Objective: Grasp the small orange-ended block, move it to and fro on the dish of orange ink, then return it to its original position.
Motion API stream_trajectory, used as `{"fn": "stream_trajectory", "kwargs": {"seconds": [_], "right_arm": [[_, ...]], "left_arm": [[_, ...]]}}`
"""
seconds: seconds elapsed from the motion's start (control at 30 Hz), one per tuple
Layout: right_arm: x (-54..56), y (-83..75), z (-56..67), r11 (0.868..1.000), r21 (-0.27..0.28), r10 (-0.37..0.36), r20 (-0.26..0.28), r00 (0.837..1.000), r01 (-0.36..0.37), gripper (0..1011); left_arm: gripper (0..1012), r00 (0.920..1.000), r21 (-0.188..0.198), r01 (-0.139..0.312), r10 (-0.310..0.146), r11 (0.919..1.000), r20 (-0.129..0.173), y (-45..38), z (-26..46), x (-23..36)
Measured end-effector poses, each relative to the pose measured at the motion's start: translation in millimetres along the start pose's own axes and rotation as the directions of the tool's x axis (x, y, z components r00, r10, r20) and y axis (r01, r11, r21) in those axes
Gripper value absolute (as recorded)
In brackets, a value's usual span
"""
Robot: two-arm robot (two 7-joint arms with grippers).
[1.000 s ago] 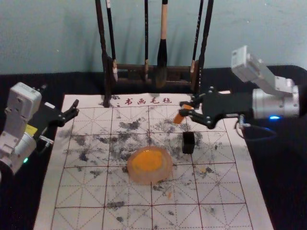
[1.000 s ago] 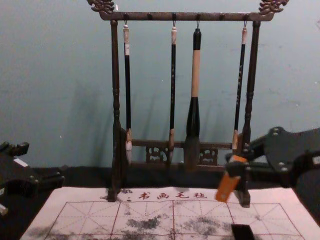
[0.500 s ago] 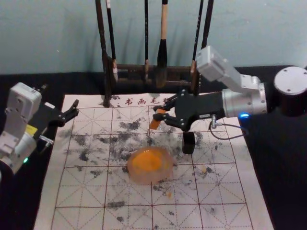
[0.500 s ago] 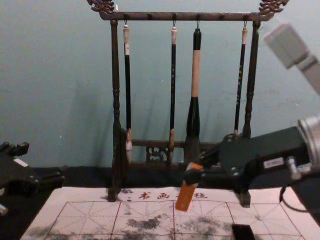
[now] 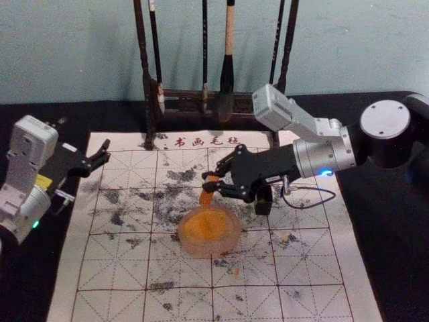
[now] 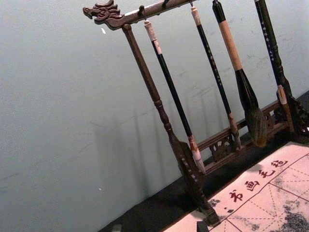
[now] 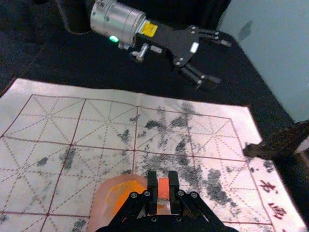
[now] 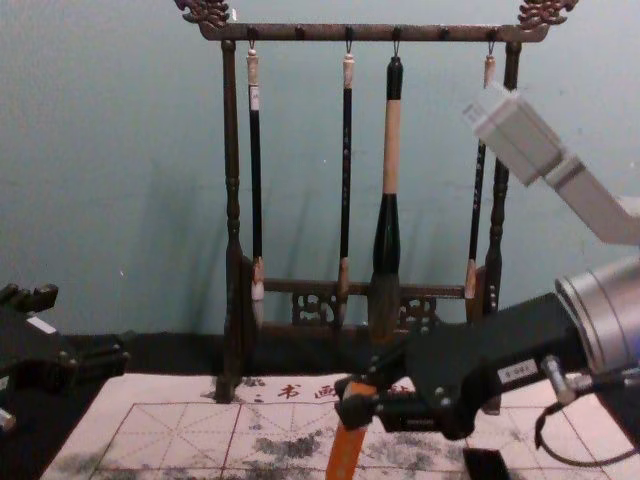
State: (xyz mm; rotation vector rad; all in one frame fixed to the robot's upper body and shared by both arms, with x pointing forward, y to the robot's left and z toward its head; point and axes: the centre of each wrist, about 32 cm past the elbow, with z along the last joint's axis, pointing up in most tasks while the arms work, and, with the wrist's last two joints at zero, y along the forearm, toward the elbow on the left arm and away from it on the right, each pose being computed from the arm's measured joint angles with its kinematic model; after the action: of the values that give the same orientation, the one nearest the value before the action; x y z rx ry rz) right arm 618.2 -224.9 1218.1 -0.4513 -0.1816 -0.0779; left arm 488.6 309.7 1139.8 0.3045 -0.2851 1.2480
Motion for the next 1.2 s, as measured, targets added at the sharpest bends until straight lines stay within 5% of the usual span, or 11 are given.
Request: {"fn": "stream_trajectory", "kwargs": {"seconds": [1.2], "right_arm": [[-0.9, 8.7, -6.7, 0.996, -0.071, 0.060, 0.015, 0.998, -0.059, 132]], "left_arm": [[1001, 1.0000, 0.000, 0.000, 0.000, 1.0000, 0.000, 0.0, 0.0, 0.0]]}}
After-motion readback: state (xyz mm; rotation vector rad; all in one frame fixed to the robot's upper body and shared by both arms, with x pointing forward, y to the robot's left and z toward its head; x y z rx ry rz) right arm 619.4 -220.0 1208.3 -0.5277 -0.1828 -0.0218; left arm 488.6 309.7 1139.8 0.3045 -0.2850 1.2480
